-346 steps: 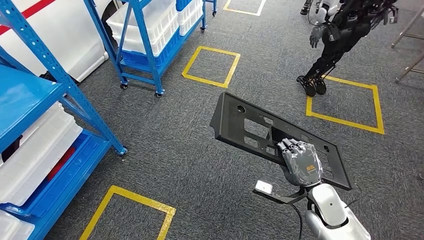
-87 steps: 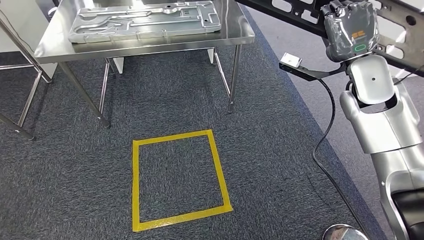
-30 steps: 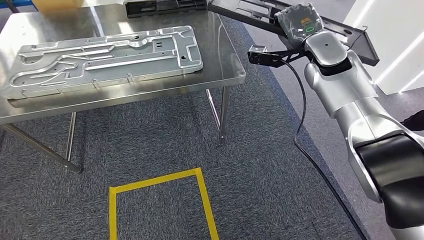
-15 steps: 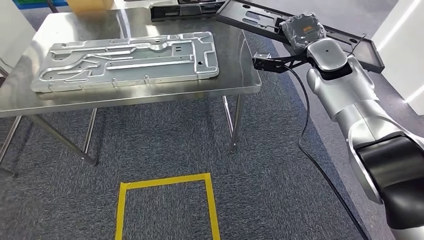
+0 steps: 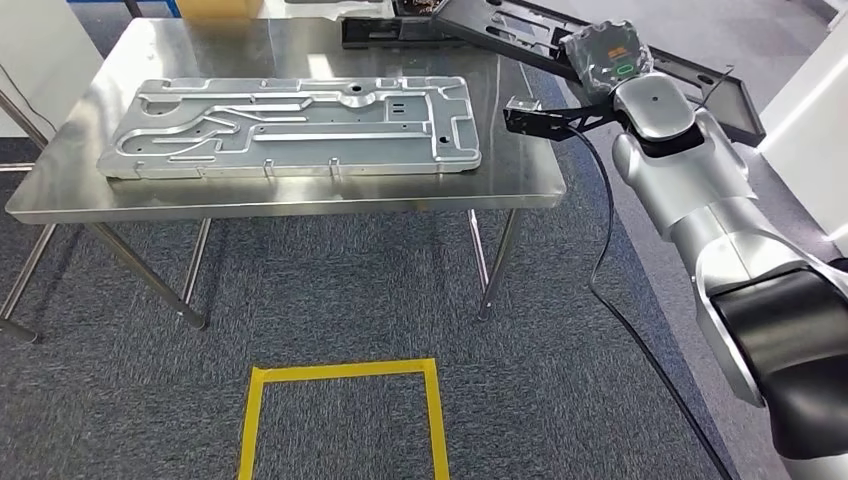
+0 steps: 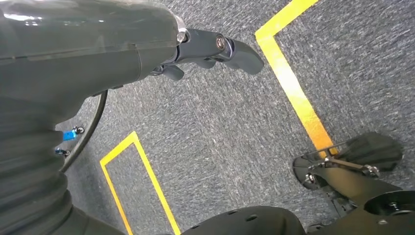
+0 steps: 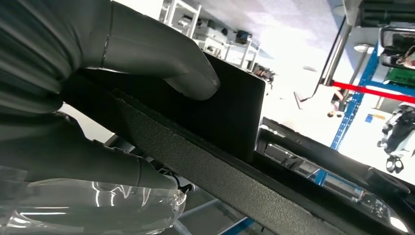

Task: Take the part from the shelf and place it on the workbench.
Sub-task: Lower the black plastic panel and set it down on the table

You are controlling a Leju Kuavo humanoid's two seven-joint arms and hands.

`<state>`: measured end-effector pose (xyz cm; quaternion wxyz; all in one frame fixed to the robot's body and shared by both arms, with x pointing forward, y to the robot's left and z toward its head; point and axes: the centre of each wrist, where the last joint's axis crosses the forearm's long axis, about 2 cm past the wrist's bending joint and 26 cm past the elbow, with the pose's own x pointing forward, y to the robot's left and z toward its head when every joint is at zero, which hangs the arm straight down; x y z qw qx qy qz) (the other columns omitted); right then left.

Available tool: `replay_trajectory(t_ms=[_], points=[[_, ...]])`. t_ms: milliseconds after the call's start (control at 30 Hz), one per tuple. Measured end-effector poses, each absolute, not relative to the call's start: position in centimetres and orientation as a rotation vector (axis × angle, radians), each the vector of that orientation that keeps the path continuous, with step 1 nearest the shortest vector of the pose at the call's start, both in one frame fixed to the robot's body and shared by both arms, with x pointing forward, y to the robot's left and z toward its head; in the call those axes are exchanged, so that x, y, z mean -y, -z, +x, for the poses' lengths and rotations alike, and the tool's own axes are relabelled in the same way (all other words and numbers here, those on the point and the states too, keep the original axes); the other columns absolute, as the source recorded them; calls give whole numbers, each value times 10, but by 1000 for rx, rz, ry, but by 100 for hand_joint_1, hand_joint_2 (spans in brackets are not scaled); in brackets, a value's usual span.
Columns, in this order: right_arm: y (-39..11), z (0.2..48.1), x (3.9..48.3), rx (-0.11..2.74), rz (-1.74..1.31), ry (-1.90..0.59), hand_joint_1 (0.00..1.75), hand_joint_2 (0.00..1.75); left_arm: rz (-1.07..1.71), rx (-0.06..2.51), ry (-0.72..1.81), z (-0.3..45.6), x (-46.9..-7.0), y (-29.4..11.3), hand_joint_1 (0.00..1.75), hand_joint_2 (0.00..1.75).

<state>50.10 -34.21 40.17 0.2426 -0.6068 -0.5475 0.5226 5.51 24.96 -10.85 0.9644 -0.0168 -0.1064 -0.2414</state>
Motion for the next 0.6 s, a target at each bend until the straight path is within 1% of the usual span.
replay_trajectory(t_ms=[133, 433, 600], points=[[-391, 500, 349, 1460, -1658, -1438, 175, 175, -41, 205, 494, 53, -248, 109, 0, 175], [-391, 495, 370, 1434, -1692, -1395, 175, 175, -42, 206, 506, 57, -248, 108, 0, 175], [-380, 494, 375, 1420, -1670, -1389, 175, 175, -41, 195, 509, 52, -250, 109, 0, 175]])
